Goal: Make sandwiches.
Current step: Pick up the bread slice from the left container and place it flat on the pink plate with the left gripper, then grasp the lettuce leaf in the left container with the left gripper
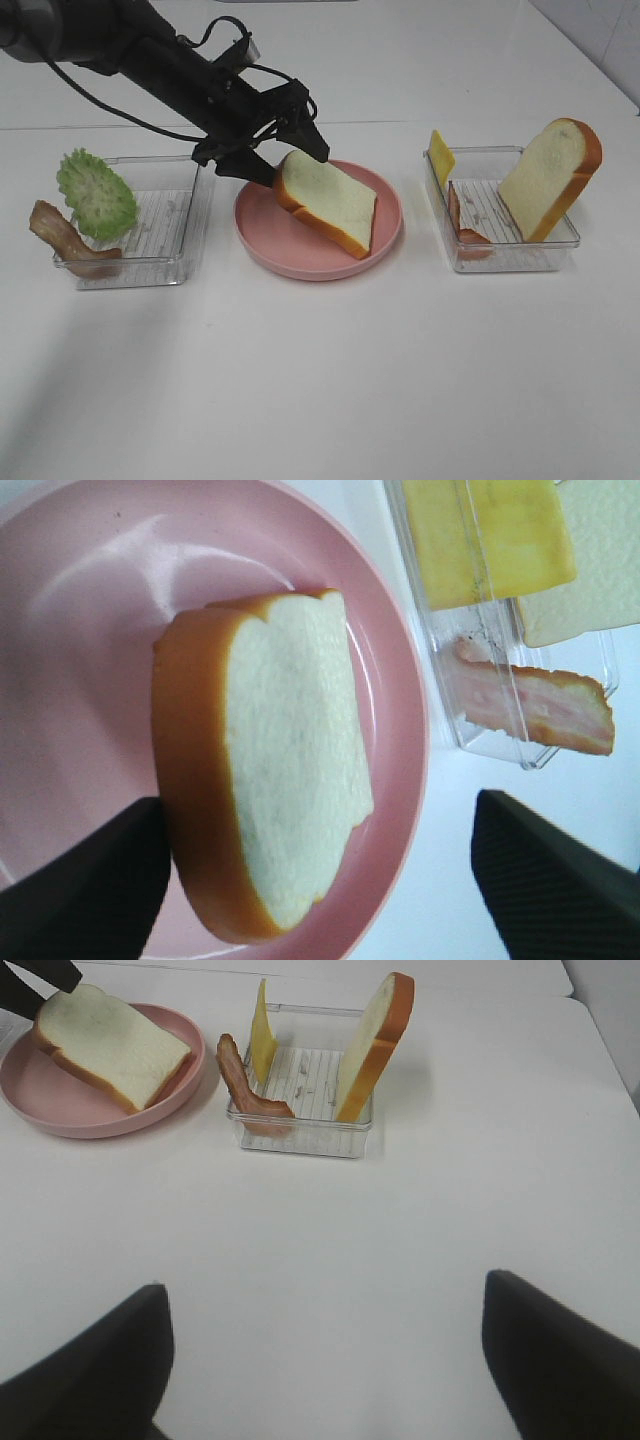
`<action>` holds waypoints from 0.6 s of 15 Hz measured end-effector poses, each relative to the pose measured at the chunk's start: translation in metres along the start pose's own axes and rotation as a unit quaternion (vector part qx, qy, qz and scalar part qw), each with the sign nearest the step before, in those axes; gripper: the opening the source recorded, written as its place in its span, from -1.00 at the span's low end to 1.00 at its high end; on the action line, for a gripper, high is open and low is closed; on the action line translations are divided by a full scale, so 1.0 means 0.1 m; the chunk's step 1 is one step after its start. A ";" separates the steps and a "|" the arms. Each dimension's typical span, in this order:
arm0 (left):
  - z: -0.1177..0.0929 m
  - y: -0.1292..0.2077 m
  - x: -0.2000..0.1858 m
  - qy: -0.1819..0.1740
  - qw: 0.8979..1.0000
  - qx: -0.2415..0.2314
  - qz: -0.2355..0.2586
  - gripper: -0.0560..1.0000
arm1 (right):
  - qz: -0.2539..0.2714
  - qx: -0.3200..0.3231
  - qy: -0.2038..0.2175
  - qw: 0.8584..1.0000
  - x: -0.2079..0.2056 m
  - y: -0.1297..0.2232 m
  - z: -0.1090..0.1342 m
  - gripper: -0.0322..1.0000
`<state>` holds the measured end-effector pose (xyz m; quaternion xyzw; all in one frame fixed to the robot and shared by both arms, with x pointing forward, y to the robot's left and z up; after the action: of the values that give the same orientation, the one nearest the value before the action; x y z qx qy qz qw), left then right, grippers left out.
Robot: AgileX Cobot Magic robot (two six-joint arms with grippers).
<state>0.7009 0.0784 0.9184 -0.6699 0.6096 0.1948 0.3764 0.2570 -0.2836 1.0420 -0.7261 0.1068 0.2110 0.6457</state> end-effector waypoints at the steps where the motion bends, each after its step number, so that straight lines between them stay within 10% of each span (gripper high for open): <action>1: -0.01 -0.01 -0.03 -0.005 1.000 0.007 -0.001 0.59 | 0.000 0.000 0.000 1.000 0.00 0.00 0.00 0.60; 6: -0.16 -0.10 -0.42 -0.068 0.996 0.046 -0.025 0.61 | 0.000 0.001 -0.002 1.000 0.00 0.00 0.01 0.60; 9: -0.22 -0.14 -0.88 -0.154 0.986 -0.007 -0.057 0.61 | -0.001 0.002 -0.003 1.000 0.00 0.00 0.01 0.60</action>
<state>0.6940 0.1206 1.0002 -0.6679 0.5044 0.2779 0.4714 0.2569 -0.2828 1.0421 -0.7242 0.1045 0.2128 0.6476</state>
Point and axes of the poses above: a point on each arm's last joint axis where the gripper is mounted, x pointing out along that axis toward the gripper, z along the wrist's bending axis when the last joint is at zero, y = z × x, the point moved 3 cm from there along x, pointing out along that axis toward the gripper, and after that the axes turned 3 degrees about -x, right-handed, at the moved point
